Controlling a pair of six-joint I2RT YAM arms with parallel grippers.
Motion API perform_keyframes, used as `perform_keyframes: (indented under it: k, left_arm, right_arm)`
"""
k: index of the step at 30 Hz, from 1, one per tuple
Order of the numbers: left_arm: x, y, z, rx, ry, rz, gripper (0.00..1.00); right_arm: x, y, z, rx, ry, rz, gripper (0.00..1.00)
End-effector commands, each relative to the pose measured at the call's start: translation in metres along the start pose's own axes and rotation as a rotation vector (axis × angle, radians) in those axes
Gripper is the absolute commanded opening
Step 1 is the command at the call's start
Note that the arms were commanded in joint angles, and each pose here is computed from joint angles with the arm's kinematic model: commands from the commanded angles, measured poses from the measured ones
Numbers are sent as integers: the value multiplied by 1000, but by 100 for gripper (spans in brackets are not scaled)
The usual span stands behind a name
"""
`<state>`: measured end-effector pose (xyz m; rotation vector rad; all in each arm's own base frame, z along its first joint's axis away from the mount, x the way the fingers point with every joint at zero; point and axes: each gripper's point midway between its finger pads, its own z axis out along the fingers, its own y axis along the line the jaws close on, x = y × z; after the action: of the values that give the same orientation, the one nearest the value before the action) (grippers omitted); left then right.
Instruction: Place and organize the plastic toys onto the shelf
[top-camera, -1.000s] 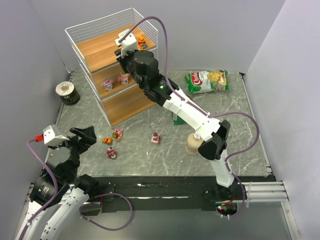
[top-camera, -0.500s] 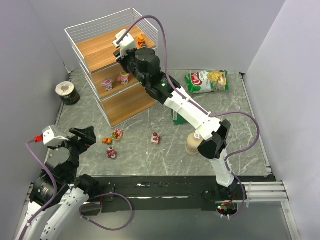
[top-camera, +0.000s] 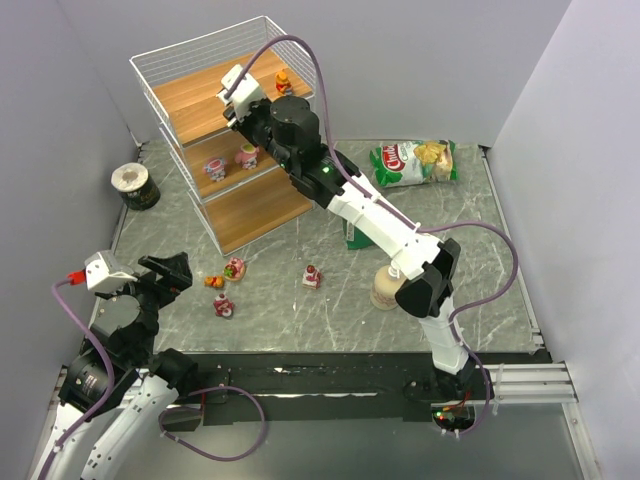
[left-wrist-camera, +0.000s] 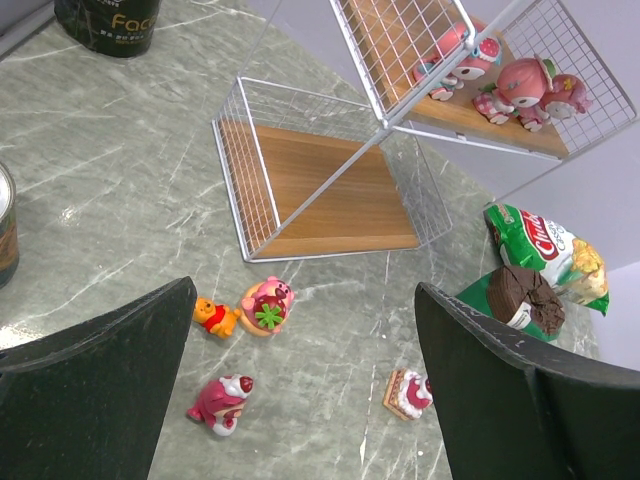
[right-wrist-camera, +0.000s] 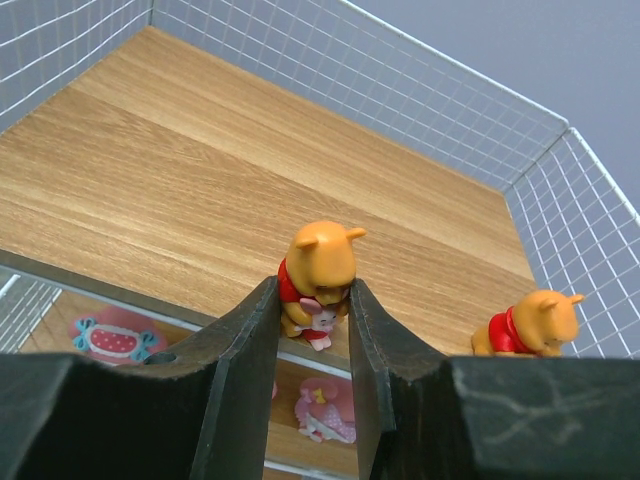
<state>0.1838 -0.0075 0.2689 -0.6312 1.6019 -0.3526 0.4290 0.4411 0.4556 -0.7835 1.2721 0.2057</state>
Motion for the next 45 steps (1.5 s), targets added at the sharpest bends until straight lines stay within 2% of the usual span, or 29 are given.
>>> perform_keyframes:
  k: [1, 21, 30, 36, 37, 42, 43, 45]
  left_arm:
    - [-3, -2, 1, 4, -12, 0, 96]
    - [-2, -1, 1, 4, -11, 1, 96]
    - [-2, -1, 2, 2, -9, 3, 96]
    - [-2, -1, 2, 1, -8, 4, 96]
    - [-2, -2, 1, 2, -9, 2, 96]
    - [-3, -1, 1, 2, -11, 1, 96]
    - [-2, -1, 1, 1, -10, 2, 96]
    - [-2, -1, 1, 3, -10, 1, 96]
  right_arm:
    - [21, 2, 9, -1, 34, -51, 31]
    - [14, -8, 6, 41, 19, 1, 47]
    - [8, -13, 2, 52, 8, 22, 61]
    - [-4, -15, -14, 38, -22, 71, 69]
    - [-17, -24, -22, 52, -55, 85, 70]
    - [-30, -27, -40, 51, -105, 146, 70]
    - [-44, -34, -47, 61, -146, 167, 70]
    - [-40, -34, -52, 68, -150, 178, 70]
